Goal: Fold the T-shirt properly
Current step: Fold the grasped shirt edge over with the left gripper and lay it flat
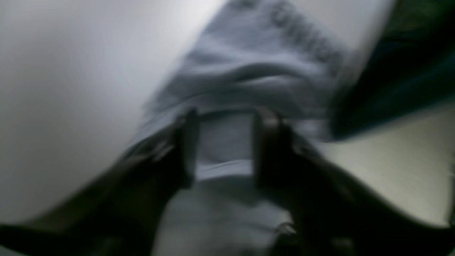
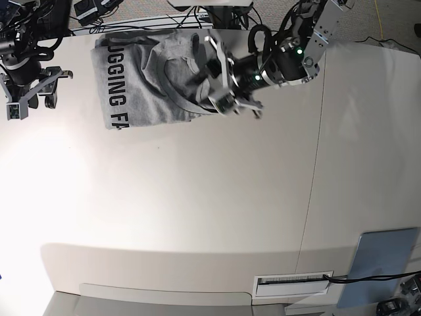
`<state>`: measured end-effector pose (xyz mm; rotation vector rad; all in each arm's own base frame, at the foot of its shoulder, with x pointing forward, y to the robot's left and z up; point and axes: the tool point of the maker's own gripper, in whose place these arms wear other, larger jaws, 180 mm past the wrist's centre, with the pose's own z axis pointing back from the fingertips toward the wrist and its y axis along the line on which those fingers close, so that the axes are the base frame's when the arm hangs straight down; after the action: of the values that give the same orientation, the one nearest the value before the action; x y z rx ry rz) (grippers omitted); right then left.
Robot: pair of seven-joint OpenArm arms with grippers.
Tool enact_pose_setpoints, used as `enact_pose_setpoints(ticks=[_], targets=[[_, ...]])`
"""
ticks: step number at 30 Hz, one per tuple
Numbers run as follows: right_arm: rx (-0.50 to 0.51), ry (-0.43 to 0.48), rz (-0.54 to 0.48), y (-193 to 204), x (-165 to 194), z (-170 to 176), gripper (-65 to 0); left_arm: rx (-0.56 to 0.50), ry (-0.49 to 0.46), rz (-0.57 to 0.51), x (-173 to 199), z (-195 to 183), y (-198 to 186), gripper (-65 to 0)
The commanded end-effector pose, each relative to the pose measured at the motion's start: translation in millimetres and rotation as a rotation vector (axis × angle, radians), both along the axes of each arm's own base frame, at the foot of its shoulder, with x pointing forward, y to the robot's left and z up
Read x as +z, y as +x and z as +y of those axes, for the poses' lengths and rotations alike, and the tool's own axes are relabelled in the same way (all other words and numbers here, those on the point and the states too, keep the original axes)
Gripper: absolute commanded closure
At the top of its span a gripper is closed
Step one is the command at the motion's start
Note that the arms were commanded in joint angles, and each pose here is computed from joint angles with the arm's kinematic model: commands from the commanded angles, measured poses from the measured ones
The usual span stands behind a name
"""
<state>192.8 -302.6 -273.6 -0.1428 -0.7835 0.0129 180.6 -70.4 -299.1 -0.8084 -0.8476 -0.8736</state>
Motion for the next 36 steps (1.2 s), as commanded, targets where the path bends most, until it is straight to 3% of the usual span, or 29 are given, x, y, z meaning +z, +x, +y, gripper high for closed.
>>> enact_pose_setpoints(ticks=[1, 4, 8, 11, 14, 17, 23, 25, 30, 33, 36], targets=[[0.026, 0.01, -0.048, 6.8, 10.2, 4.8, -26.3, -0.028, -0.081, -0.008, 16.5, -9.1, -5.6, -14.5], [0.071, 0.037, -0.041, 11.2, 5.3, 19.5, -21.2, -0.034, -0.124, 0.031, 15.7, -20.2, -13.9, -0.7], [0.148, -0.009, -0.01, 20.3, -8.4, 40.9, -10.0, -0.021, -0.119, 0.14, -9.8, -31.0, -21.8, 0.0], [0.181, -0.056, -0.006, 27.1, -14.6, 51.7, -7.9, -0.061, -0.061, 0.194, -39.2, -34.1, -34.2, 0.0], [0.188, -0.089, 0.004, 30.1, -19.3, 57.1, -7.9, -0.071, 0.028, 0.262, -71.0, -27.0, -43.5, 0.0], [0.187, -0.114, 0.0, 32.7, -20.6, 59.1, -7.9, -0.091, 0.148, 0.261, -100.8, -14.0, -48.3, 0.0], [0.174, -0.106, 0.019, 32.2, -30.3, 56.2, -7.8, 0.037, 0.403, 0.146, -143.5, 46.7, -2.7, 0.0], [0.167, -0.09, 0.015, 33.8, -37.5, 53.8, -7.8, 0.092, 0.454, 0.074, -142.9, 68.0, 22.7, 0.0], [0.155, -0.04, -0.072, 50.2, -45.6, 49.9, -7.8, 0.264, 0.476, -0.068, -117.1, 97.0, 89.9, 0.0], [0.135, -0.025, -0.072, 60.5, -50.9, 44.2, -7.7, 0.377, 0.428, -0.048, -98.8, 103.6, 114.8, 0.0], [0.121, -0.011, -0.096, 76.3, -49.3, 40.7, -7.4, 0.38, 0.343, -0.021, -78.0, 96.4, 114.6, 0.0]])
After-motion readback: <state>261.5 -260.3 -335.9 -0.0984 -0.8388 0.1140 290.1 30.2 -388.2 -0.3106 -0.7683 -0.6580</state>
